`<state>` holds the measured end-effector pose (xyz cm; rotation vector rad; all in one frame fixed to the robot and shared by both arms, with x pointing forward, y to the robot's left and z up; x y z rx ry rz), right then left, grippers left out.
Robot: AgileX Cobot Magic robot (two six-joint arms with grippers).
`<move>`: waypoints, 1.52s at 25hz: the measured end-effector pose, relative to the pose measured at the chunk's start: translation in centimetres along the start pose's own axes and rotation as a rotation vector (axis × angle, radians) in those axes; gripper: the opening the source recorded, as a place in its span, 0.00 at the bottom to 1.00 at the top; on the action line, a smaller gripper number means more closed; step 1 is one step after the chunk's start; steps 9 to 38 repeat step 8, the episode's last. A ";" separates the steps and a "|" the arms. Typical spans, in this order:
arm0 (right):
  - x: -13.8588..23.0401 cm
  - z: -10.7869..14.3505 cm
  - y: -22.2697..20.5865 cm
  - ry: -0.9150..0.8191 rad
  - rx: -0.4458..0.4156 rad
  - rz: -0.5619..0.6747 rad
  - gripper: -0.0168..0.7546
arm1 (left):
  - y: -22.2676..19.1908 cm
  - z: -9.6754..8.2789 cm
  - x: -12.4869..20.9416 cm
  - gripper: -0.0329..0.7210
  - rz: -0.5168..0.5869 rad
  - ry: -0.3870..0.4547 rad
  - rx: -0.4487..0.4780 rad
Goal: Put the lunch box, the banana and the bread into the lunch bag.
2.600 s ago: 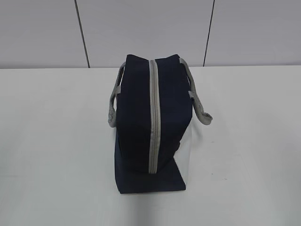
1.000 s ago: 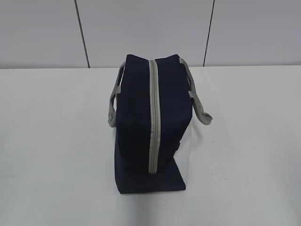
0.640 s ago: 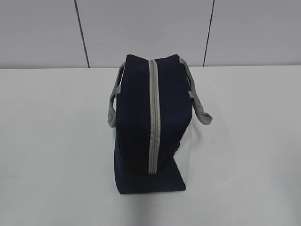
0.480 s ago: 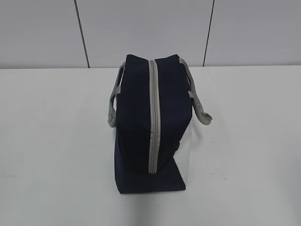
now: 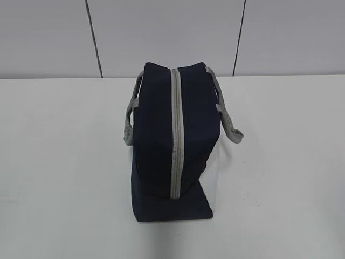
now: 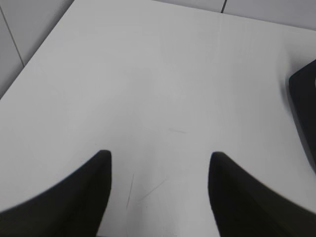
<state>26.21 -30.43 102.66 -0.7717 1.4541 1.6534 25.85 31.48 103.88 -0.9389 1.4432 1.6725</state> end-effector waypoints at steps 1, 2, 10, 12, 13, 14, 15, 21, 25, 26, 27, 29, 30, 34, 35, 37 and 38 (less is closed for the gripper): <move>0.0 0.0 0.0 0.000 0.000 0.000 0.71 | 0.0 0.0 0.0 0.62 0.000 0.000 0.000; 0.0 0.0 0.0 0.000 0.000 0.000 0.71 | 0.0 0.0 0.0 0.62 0.000 0.000 0.000; 0.0 0.0 0.0 0.000 0.000 -0.002 0.71 | 0.0 0.0 0.0 0.62 0.000 0.000 0.000; 0.0 0.0 0.0 0.000 0.000 -0.002 0.71 | 0.0 0.0 0.0 0.62 0.000 0.000 0.000; 0.0 0.0 0.0 0.000 0.000 -0.002 0.71 | 0.0 0.0 0.0 0.62 0.000 0.000 0.000; 0.0 0.0 0.0 0.000 0.000 -0.002 0.71 | 0.0 0.0 0.0 0.62 0.000 0.000 0.000; 0.0 0.0 0.0 0.000 0.000 -0.002 0.71 | 0.0 0.0 0.0 0.62 0.000 0.000 0.000; 0.0 0.0 0.0 0.000 0.000 -0.002 0.71 | 0.0 0.0 0.0 0.62 0.000 0.000 0.000; 0.0 0.0 0.0 0.000 0.000 -0.002 0.71 | 0.0 0.0 0.0 0.62 0.000 0.000 0.000; 0.0 0.0 0.0 0.000 0.000 -0.002 0.71 | 0.0 0.0 0.0 0.62 0.000 0.000 0.000; 0.0 0.0 0.0 0.000 0.000 -0.002 0.71 | 0.0 0.0 0.0 0.62 0.000 0.000 0.000; 0.0 0.0 0.0 0.000 0.000 -0.002 0.71 | 0.0 0.0 0.0 0.62 0.000 0.000 0.000; 0.0 0.0 0.0 0.000 0.000 -0.002 0.71 | 0.0 0.0 0.0 0.62 0.000 0.000 0.000; 0.0 0.0 0.0 0.000 0.000 -0.002 0.71 | 0.0 0.0 0.0 0.62 0.000 0.000 0.000; 0.0 0.0 0.0 0.000 0.000 -0.002 0.71 | 0.0 0.0 0.0 0.62 0.000 0.000 0.000; 0.0 0.0 0.0 0.000 0.000 -0.002 0.71 | 0.0 0.0 0.0 0.62 0.000 0.000 0.000; 0.0 0.0 0.0 0.000 0.000 -0.002 0.71 | 0.0 0.0 0.0 0.62 0.000 0.000 0.000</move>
Point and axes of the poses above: a point on each arm's last joint axis where the gripper is mounted, y pointing back along that axis away from the gripper, z along the wrist's bending axis when the last joint is at zero, x = y × z, the point moved 4 cm from there along -y, pointing out along that axis toward the gripper, and after that the axes turned 13 degrees about -y, right-handed, at the moved point
